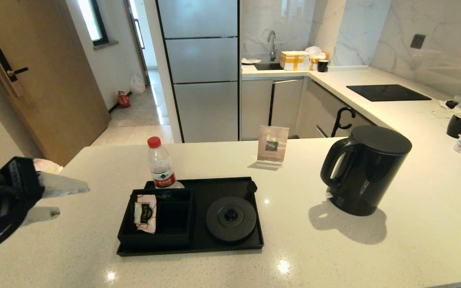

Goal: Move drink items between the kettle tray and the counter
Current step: Return the kettle to its original position

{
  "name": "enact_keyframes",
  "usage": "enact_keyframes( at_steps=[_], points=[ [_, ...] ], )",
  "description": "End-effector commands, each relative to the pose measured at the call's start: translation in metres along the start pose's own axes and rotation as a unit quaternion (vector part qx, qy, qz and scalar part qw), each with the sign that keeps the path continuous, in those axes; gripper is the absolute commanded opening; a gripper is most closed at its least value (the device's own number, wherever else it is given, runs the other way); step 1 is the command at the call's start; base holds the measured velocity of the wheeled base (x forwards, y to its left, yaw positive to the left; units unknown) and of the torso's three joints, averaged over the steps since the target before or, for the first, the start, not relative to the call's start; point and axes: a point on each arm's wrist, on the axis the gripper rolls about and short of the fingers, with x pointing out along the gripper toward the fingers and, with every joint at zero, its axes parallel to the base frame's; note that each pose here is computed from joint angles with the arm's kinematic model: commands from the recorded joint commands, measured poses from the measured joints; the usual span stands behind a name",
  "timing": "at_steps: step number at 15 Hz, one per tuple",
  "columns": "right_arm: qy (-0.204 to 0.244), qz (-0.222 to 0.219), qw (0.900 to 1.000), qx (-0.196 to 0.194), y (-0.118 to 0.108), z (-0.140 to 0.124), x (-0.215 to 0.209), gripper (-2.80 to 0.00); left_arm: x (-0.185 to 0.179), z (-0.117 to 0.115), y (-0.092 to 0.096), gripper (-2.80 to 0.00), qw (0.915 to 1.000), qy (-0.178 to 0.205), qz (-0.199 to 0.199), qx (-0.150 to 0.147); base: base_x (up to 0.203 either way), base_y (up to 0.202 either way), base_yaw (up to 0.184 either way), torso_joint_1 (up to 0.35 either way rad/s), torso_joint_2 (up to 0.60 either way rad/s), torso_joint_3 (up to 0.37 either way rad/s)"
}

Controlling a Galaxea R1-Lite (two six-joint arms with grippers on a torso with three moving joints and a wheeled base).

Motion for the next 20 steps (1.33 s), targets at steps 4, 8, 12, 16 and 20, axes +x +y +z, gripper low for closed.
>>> enact_keyframes(
  at_steps=[4, 8, 12, 16, 20],
  points=[
    [0.000, 0.000, 1.000, 0.000, 0.000, 0.000, 0.000, -2.80, -0.099, -0.051, 0.043, -2.80, 0.9959, -0.074, -0.008, 0.051, 0.000, 0.000, 0.000, 0.000, 0.00, 0.000],
    [0.000, 0.000, 1.000, 0.000, 0.000, 0.000, 0.000, -2.80, -0.162, -0.119, 0.076, -2.80, 0.9878, -0.121, 0.031, 0.092, 0.000, 0.000, 0.000, 0.000, 0.00, 0.000],
    [0.000, 0.000, 1.000, 0.000, 0.000, 0.000, 0.000, -2.80, -0.164, -0.142, 0.090, -2.80, 0.9838, -0.125, 0.049, 0.119, 0.000, 0.000, 0.000, 0.000, 0.00, 0.000],
    [0.000, 0.000, 1.000, 0.000, 0.000, 0.000, 0.000, -2.80, -0.127, -0.197, 0.136, -2.80, 0.9612, -0.205, 0.036, 0.181, 0.000, 0.000, 0.000, 0.000, 0.00, 0.000],
    [0.000, 0.000, 1.000, 0.000, 0.000, 0.000, 0.000, -2.80, -0.060, -0.186, 0.148, -2.80, 0.9101, -0.348, 0.026, 0.223, 0.000, 0.000, 0.000, 0.000, 0.00, 0.000]
  ],
)
